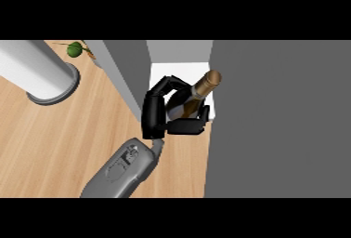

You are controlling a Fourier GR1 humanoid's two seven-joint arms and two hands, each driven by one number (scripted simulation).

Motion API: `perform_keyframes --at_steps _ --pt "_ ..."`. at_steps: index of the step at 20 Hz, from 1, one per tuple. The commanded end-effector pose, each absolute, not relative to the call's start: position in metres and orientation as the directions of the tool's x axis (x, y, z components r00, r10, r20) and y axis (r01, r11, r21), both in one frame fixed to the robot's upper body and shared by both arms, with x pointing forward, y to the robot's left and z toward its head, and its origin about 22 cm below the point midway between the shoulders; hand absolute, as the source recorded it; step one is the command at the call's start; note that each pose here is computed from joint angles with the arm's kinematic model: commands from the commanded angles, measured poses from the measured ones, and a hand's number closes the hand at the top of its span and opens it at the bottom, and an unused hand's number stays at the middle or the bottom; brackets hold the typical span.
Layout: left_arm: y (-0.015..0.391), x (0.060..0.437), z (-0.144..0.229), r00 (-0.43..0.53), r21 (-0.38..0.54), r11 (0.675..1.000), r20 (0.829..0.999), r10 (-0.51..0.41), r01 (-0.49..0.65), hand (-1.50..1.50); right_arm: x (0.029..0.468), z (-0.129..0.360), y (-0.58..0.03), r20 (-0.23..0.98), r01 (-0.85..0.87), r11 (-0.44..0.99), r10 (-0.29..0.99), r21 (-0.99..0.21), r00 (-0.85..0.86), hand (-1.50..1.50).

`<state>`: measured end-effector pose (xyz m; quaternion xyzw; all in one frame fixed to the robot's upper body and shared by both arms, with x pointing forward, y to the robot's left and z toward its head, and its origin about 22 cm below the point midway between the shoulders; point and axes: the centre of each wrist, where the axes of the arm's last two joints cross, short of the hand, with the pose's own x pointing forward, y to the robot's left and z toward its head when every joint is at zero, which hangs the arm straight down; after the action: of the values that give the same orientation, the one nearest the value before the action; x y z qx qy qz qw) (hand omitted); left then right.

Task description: Pick up the wine, place it into the cabinet and close the cabinet

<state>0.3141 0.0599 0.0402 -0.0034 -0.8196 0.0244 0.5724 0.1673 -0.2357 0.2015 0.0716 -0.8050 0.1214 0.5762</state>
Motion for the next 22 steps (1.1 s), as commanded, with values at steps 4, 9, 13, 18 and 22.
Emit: perform_keyframes --at_steps 4,9,13,18,22 --pt "0.076 0.323 0.037 -0.342 -0.056 0.996 0.939 0.03 -0.067 1.5 0.126 0.213 -0.231 0.93 -0.288 0.953 -0.024 -0.089 -0.367 -1.5" --pt "0.092 0.339 0.02 -0.346 -0.07 0.993 0.938 0.033 -0.093 1.5 0.132 0.213 -0.239 0.93 -0.309 0.946 -0.024 -0.097 -0.366 -1.5" --pt "0.075 0.356 0.036 -0.321 -0.078 0.995 0.946 0.053 -0.064 1.5 0.135 0.211 -0.238 0.928 -0.308 0.947 -0.035 -0.087 -0.37 -1.5" --pt "0.086 0.369 0.037 -0.287 -0.079 0.995 0.956 0.059 -0.06 1.5 0.136 0.204 -0.234 0.934 -0.308 0.949 -0.046 -0.071 -0.354 -1.5" --pt "0.087 0.378 0.038 -0.246 -0.056 0.995 0.969 0.034 -0.08 1.5 0.132 0.22 -0.236 0.933 -0.31 0.947 -0.033 -0.086 -0.358 -1.5"
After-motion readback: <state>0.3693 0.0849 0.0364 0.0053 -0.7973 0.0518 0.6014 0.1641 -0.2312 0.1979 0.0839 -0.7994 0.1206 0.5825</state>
